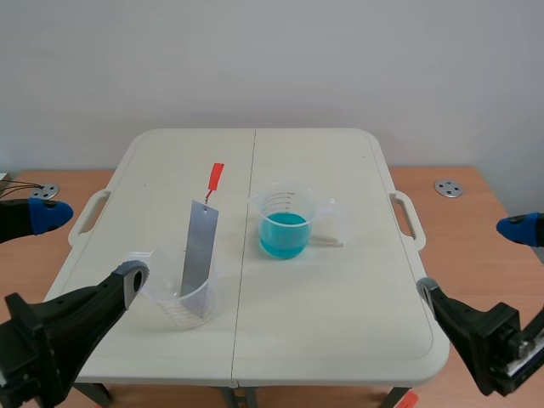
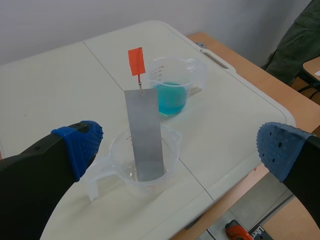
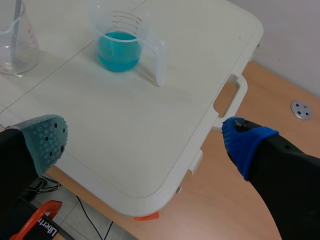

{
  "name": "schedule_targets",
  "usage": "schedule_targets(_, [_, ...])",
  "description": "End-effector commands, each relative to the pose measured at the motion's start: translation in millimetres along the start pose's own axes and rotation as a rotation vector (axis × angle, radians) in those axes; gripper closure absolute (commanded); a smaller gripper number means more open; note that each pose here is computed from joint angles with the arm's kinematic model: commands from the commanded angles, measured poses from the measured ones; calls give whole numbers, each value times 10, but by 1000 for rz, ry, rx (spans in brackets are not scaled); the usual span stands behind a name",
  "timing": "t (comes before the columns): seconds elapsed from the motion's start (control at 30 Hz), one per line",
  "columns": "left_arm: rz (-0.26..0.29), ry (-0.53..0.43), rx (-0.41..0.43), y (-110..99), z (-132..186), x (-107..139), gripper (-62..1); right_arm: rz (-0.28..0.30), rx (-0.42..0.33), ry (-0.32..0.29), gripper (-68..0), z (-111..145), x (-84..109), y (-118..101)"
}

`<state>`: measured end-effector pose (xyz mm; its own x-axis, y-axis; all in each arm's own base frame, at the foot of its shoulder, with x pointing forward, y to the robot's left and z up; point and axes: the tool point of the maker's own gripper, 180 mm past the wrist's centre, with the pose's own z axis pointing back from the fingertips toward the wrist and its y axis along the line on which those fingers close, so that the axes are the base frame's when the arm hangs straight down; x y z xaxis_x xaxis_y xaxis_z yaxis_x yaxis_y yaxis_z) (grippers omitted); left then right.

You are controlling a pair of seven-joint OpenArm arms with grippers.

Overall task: Hold the metal plate by the orange handle, dip it into the blue solution, take it out and point at it, then put the plate back in the beaker on the left.
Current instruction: 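Lift the metal plate out of the left beaker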

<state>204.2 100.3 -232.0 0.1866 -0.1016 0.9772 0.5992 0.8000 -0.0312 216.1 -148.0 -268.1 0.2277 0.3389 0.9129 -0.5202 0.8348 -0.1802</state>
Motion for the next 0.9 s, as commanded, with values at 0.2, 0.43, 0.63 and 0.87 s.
schedule_targets(0.2, [-2,-36,-6,-25,-7,106,-623,12,9,-42,-642,-15,130,-13])
schedule_targets(0.43, [-2,-36,-5,-23,-7,104,-623,13,9,-46,-642,-16,139,-14])
schedule_targets(0.63, [-2,-33,-5,-23,-7,98,-623,16,32,-63,-642,-41,185,15])
schedule_targets(0.87, [-1,-33,-5,-23,-7,98,-623,7,68,-110,-642,-186,291,112])
